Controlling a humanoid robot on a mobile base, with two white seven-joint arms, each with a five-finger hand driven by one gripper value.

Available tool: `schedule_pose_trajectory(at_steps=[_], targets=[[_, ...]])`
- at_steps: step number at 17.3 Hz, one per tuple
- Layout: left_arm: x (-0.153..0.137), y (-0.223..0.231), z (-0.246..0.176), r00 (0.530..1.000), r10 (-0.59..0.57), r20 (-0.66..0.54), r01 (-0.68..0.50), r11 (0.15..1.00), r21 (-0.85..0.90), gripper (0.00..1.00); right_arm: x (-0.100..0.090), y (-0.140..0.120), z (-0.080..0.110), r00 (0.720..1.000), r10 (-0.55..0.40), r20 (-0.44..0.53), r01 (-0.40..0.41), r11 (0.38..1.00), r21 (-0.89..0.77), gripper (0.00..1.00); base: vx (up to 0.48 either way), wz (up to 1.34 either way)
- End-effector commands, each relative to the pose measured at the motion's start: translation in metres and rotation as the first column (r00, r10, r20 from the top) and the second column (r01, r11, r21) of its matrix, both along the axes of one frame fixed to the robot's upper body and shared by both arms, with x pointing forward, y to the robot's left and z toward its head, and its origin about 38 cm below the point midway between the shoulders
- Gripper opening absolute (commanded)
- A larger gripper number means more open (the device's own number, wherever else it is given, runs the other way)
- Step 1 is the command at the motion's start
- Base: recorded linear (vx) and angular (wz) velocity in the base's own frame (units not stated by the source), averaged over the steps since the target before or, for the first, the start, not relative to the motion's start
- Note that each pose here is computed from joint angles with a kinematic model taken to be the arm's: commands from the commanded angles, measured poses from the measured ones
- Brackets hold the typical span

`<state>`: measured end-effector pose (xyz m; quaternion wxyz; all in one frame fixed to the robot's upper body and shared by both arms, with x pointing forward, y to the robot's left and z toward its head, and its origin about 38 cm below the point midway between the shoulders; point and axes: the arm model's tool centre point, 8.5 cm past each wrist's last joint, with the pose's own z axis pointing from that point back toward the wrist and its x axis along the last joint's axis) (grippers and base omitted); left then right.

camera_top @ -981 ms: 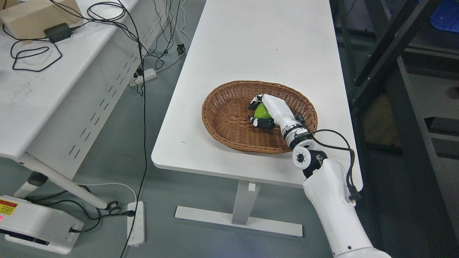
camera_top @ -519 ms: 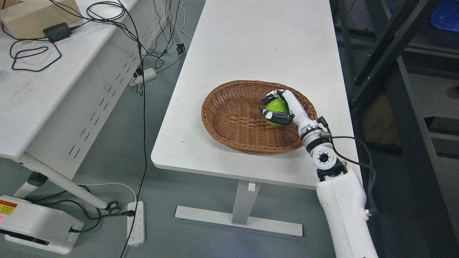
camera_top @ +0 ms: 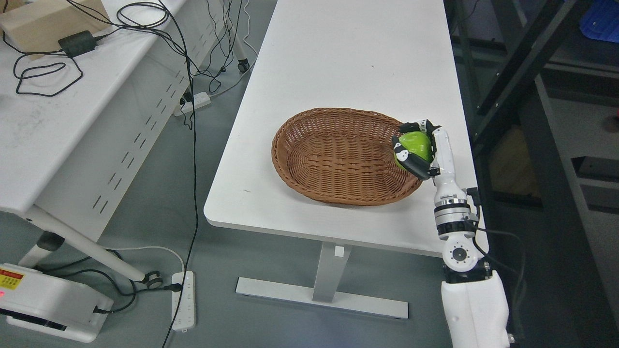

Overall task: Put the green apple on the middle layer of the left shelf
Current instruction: 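Lift the green apple out of the basket with the right hand, then carry the held green apple toward the black shelf while turning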

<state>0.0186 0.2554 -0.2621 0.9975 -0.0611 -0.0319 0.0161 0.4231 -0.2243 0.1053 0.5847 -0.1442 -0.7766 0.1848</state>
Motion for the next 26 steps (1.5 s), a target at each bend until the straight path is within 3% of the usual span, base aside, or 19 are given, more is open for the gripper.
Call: schedule_pose_trajectory(at_steps=[1,7,13,23,26], targets=[[-0.006,0.011,0.001,1.0,0.001,-0.009,-0.001,1.0,0.018,1.0,-0.038,-0.025,0.03,0.992,-0.062,0.111,0.059,0.998,0.03,0.0,0.0,0.0],[-0.006,0.011,0.001,1.0,0.001,-0.009,-0.001,1.0,0.017,1.0,-0.038,-0.027,0.034,0.991,-0.077,0.105,0.075,0.997,0.03,0.0,-0.025,-0.01],[-0.006,0.011,0.001,1.0,0.001,-0.009,-0.001,1.0,0.018,1.0,-0.04,-0.024,0.027,0.995,-0.077,0.068,0.075,0.997,0.022,0.0,-0.14,-0.06],[-0.006,0.011,0.001,1.0,0.001,-0.009,-0.001,1.0,0.017,1.0,-0.073,-0.032,-0.018,0.993,-0.101,-0.056,0.102,0.995,0.01,0.0,-0.204,-0.02],[-0.006,0.011,0.001,1.0,0.001,-0.009,-0.001,1.0,0.017,1.0,-0.074,-0.033,-0.019,0.993,-0.104,-0.055,0.105,0.994,0.01,0.0,-0.193,-0.27]])
